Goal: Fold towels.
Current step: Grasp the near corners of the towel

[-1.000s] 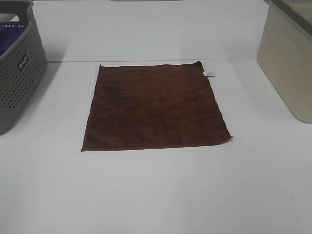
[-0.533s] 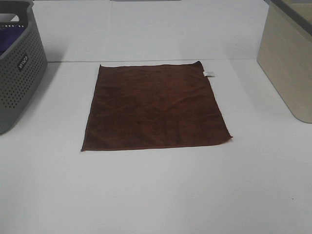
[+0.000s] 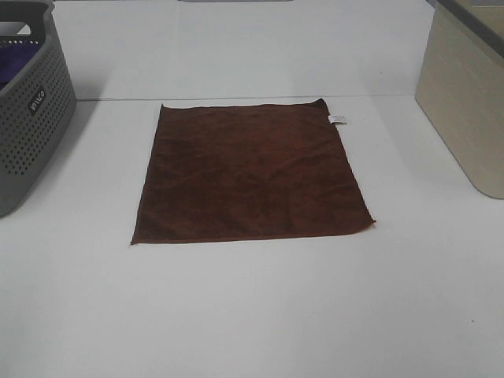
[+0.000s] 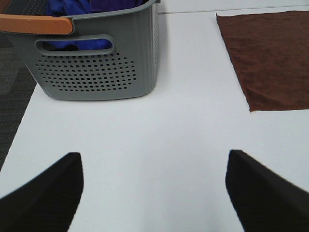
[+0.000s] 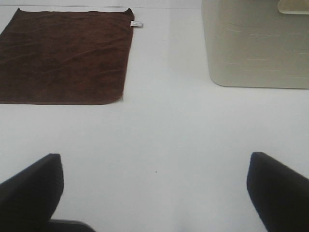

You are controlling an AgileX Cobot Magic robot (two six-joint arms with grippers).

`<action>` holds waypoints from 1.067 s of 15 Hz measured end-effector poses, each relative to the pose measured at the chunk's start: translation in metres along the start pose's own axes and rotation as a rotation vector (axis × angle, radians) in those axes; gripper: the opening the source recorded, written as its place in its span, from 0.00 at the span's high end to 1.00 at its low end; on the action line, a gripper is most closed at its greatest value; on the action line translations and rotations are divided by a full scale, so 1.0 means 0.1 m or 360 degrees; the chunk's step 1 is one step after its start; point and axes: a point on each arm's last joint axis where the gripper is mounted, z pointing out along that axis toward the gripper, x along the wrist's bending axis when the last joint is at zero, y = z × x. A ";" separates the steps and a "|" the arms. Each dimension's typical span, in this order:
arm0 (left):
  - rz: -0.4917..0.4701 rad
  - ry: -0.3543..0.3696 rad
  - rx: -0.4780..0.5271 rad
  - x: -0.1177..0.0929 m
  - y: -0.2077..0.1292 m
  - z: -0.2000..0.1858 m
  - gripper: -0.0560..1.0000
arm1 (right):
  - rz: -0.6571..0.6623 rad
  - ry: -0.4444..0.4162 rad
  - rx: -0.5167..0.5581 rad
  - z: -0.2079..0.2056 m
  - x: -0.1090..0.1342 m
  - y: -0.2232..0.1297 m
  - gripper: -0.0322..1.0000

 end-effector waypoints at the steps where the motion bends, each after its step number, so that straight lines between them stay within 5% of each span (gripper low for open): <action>1: 0.0000 0.0000 -0.0002 0.00 0.00 0.00 0.23 | 0.0009 0.0017 -0.0002 0.00 0.01 0.00 0.01; 7: -0.0023 -0.0023 -0.0376 -0.01 0.40 0.12 0.23 | 0.0065 0.0000 0.0006 0.21 -0.04 0.25 0.01; 9: -0.0029 -0.0023 -0.0365 -0.01 0.59 0.36 0.23 | 0.0029 0.0015 -0.0049 0.39 -0.07 0.43 0.02; 12: -0.0150 -0.0092 -0.0195 -0.04 0.73 0.77 0.23 | 0.0054 0.0020 0.0053 0.73 -0.09 0.65 0.05; 13: -0.0318 -0.0160 0.0028 -0.09 0.79 1.12 0.23 | 0.0122 0.0017 0.0242 1.07 -0.11 0.82 0.12; 16: -0.0540 -0.0190 0.0300 -0.13 0.81 1.63 0.23 | 0.0192 0.0013 0.0486 1.64 -0.13 1.11 0.19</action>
